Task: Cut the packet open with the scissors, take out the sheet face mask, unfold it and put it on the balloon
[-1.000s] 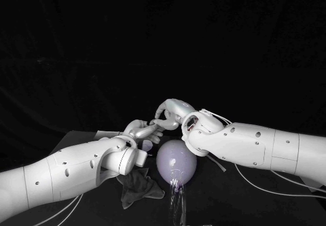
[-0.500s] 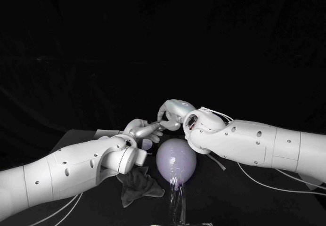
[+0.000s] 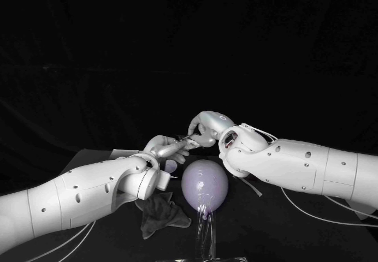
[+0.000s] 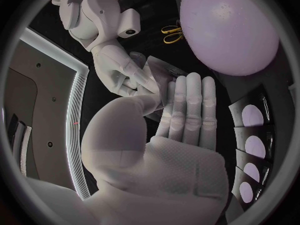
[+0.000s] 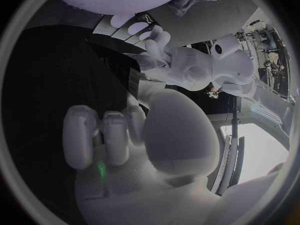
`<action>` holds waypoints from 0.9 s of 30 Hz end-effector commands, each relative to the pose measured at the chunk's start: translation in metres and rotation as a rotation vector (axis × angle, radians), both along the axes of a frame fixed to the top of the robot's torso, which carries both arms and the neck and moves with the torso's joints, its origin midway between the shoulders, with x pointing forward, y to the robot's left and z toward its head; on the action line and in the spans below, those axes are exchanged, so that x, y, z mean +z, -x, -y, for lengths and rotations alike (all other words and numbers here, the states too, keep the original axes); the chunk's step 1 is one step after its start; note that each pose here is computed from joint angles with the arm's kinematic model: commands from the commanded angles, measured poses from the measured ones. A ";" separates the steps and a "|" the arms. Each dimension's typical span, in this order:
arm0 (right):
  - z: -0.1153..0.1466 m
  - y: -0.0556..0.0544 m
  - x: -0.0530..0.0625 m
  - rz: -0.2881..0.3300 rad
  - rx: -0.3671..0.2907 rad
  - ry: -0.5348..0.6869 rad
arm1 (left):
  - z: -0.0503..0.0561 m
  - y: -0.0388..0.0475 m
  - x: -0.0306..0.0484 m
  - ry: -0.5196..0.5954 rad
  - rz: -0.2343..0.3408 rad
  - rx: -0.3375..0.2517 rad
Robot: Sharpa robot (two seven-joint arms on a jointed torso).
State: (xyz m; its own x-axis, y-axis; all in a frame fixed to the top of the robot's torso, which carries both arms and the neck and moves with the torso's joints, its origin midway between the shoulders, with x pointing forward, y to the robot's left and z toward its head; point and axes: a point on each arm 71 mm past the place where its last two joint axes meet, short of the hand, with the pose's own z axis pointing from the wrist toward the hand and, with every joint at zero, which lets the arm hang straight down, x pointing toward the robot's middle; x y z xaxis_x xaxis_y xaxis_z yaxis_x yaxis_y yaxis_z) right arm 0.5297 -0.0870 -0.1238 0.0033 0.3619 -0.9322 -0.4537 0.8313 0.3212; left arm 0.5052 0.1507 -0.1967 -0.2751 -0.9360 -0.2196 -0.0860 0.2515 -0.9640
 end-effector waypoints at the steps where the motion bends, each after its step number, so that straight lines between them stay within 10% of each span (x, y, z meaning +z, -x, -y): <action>1: 0.011 -0.004 0.008 0.072 -0.048 -0.067 | -0.001 -0.0003 0.0004 -0.025 0.006 -0.016; 15: 0.030 -0.015 0.008 0.044 -0.151 -0.104 | -0.005 -0.0023 -0.0003 -0.075 0.016 -0.006; 27: 0.024 -0.013 0.005 -0.013 -0.080 -0.063 | -0.002 -0.0012 0.0009 -0.076 0.030 -0.017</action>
